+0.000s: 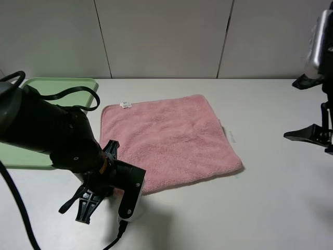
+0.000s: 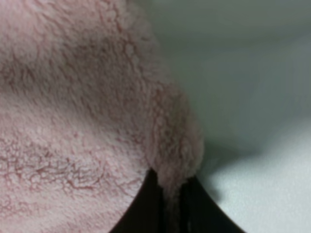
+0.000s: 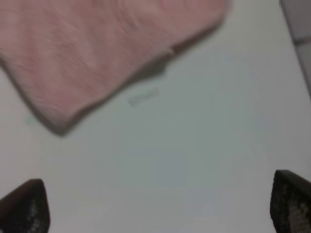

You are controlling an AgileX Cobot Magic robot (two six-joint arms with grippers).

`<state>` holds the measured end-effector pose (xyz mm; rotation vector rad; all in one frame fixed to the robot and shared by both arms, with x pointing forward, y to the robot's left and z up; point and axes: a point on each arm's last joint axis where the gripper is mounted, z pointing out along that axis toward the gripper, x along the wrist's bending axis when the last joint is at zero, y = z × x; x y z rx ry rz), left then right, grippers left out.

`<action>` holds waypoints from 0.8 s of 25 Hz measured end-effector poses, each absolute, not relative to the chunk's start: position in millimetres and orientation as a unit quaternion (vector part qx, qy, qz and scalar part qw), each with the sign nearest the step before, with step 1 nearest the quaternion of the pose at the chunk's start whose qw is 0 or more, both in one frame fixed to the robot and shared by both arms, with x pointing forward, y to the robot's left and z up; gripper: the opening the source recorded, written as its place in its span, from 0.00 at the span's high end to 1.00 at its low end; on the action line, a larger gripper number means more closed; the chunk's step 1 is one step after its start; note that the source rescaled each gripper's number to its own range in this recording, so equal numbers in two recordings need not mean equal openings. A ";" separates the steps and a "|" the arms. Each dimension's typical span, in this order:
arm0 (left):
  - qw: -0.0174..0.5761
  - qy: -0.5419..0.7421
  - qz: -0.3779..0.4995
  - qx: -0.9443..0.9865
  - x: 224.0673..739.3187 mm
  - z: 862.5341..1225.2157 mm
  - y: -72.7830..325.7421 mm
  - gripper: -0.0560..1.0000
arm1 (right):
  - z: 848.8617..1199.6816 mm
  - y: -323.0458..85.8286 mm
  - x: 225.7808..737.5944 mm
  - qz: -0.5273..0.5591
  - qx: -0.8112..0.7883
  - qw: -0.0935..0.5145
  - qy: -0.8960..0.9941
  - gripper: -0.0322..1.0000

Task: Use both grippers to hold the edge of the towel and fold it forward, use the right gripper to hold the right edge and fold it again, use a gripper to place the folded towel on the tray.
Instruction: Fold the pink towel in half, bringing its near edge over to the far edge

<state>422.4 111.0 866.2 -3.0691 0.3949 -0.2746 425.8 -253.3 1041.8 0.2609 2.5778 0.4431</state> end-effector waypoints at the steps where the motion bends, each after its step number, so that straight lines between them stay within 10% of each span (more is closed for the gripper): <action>1: 0.018 0.127 -0.088 -0.988 422.3 866.2 111.2 0.94 | 1038.2 -249.5 427.3 0.161 0.093 0.243 0.952 0.00; 20: 0.023 0.127 -0.085 -0.988 421.9 866.1 112.2 0.94 | 973.3 -237.3 464.3 0.122 0.094 0.128 0.980 0.00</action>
